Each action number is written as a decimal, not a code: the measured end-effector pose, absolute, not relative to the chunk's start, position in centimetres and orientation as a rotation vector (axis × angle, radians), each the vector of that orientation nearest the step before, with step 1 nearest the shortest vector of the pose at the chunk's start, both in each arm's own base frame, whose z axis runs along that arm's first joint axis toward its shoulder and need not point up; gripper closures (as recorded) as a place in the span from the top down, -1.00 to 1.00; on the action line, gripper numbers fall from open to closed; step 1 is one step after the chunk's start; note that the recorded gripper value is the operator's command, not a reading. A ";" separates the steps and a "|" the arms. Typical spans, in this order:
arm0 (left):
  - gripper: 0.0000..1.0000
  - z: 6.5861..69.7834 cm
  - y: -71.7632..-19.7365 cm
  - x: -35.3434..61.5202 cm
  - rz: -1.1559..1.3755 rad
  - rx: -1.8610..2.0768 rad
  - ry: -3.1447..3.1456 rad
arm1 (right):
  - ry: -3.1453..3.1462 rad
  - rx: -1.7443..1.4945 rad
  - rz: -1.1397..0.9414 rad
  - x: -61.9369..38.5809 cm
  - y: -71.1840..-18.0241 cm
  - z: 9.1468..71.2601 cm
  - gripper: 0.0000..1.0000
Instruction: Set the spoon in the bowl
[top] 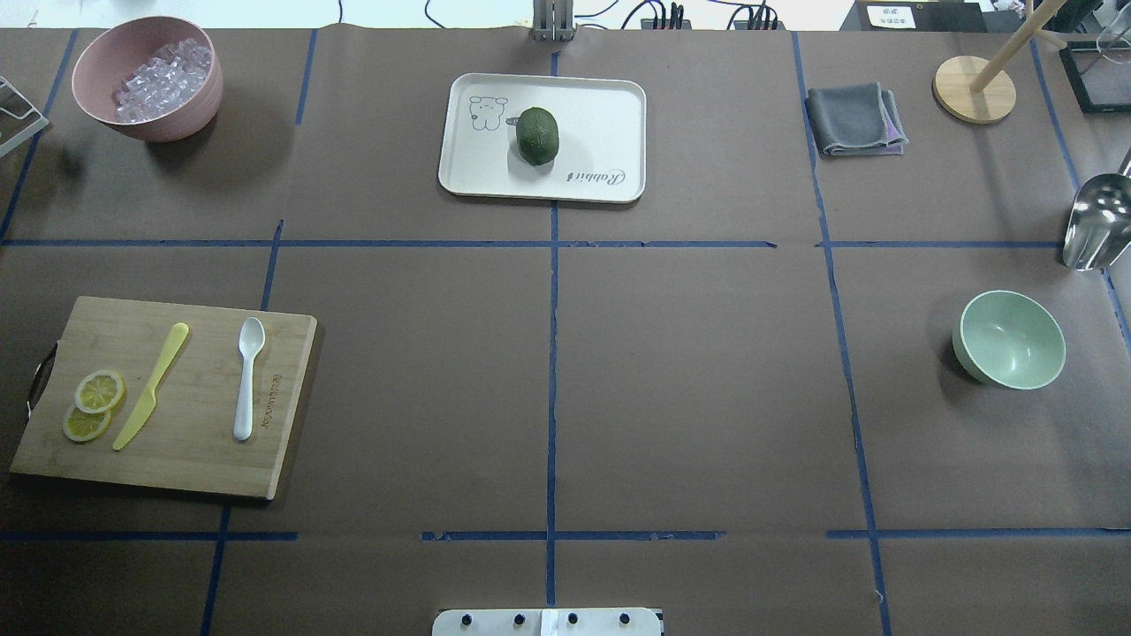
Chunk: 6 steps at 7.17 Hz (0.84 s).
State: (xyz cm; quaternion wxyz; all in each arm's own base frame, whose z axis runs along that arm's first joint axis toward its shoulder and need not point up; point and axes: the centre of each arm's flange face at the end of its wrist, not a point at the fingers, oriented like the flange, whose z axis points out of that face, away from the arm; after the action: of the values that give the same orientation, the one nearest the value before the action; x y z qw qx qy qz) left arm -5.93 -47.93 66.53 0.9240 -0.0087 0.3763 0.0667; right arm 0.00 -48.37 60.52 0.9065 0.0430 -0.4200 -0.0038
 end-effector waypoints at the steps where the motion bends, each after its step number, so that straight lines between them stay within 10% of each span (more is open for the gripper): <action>1: 1.00 66.4 -48.0 -5.9 0.138 -0.014 0.773 | -0.872 0.105 0.036 -2.6 -46.6 61.1 0.99; 6: 1.00 66.3 -48.0 -5.9 0.139 -0.010 0.773 | -0.823 0.056 0.069 -14.5 -42.2 63.4 0.97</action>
State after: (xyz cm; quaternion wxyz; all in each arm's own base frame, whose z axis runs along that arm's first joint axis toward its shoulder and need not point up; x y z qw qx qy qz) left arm -5.92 -47.99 66.28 0.9238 -0.0051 0.3766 0.0679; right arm -14.47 -42.20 63.40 0.9157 0.0272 -0.3996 0.0335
